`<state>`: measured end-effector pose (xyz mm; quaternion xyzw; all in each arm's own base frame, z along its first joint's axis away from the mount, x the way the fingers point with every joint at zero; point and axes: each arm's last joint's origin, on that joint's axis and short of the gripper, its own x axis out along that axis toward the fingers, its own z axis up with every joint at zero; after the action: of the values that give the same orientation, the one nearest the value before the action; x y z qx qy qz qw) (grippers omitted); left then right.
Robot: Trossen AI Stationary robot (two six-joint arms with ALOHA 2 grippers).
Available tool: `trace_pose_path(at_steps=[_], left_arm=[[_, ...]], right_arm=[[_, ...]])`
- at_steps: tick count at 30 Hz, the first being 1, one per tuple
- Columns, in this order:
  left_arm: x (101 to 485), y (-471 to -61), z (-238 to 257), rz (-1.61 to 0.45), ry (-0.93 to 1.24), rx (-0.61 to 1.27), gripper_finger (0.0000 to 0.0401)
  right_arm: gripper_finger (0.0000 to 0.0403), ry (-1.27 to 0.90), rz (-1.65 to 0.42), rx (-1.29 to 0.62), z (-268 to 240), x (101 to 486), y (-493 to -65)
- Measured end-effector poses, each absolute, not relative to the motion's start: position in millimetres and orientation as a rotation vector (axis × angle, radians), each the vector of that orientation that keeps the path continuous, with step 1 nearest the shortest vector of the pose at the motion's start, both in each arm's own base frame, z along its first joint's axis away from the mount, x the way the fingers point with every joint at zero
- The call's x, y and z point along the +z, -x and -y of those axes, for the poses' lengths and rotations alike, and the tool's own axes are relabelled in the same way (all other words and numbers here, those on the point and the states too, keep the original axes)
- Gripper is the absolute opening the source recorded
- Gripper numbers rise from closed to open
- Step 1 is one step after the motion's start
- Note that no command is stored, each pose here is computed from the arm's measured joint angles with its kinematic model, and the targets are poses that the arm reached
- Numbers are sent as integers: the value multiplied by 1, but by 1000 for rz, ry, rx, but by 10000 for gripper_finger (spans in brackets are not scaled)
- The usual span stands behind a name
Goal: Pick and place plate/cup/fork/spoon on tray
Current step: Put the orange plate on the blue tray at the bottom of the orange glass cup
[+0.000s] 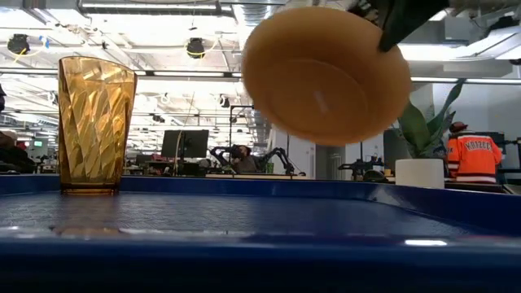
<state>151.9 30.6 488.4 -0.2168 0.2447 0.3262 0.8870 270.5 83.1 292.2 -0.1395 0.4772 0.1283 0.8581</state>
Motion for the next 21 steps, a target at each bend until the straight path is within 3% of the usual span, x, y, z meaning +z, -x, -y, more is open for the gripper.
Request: trace_pose_path(at_steps=[8, 21], left_arm=[[490, -126, -28, -482, 539, 726, 282], [499, -82, -21, -394, 588, 644, 282]], right_arm=[[2, 546, -1051, 469, -128, 274, -304], [5, 588, -1127, 577, -230, 242, -352]])
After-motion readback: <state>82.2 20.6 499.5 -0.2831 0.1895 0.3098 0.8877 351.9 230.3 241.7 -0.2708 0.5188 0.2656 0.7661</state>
